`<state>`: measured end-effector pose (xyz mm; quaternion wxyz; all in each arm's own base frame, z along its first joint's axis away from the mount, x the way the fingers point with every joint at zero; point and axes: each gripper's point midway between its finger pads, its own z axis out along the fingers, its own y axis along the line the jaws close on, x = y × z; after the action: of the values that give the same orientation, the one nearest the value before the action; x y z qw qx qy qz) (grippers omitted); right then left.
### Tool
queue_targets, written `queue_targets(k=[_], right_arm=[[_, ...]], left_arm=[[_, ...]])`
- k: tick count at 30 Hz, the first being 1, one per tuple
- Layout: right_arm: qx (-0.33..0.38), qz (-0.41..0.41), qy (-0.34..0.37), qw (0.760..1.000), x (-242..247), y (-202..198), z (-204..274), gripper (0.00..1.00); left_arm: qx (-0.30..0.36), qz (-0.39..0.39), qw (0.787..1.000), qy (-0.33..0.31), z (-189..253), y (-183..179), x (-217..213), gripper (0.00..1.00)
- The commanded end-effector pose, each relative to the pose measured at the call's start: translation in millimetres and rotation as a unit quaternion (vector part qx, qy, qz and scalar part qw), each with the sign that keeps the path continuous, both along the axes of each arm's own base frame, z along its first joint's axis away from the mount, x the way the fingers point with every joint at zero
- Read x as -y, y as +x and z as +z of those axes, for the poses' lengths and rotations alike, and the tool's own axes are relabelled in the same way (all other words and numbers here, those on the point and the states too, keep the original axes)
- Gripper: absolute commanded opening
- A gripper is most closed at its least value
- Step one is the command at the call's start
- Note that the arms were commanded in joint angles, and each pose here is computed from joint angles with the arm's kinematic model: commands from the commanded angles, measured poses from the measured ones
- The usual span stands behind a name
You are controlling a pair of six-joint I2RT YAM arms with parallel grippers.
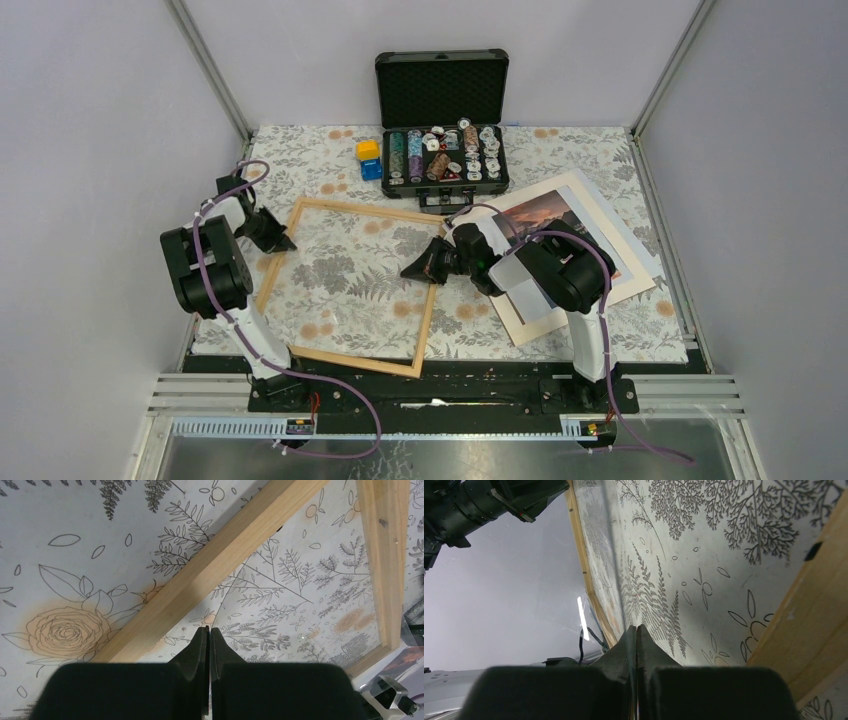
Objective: Put the photo into the frame
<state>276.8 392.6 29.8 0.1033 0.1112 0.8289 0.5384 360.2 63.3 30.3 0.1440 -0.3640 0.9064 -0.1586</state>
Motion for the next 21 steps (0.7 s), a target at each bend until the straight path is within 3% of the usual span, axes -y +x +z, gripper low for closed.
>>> queue_targets(k=[1,21], right_arm=[[0.011,-0.007,0.009,1.000,-3.1,3.8,7.5,0.00],[0.012,0.000,0.014,1.000,-5.4,3.3,9.2,0.00]], left_arm=[[0.050,0.018,0.998,0.030,11.9,31.3,-22.4,0.00],[0.033,0.036,0.997,0.067,9.6,16.9,-41.5,0.00]])
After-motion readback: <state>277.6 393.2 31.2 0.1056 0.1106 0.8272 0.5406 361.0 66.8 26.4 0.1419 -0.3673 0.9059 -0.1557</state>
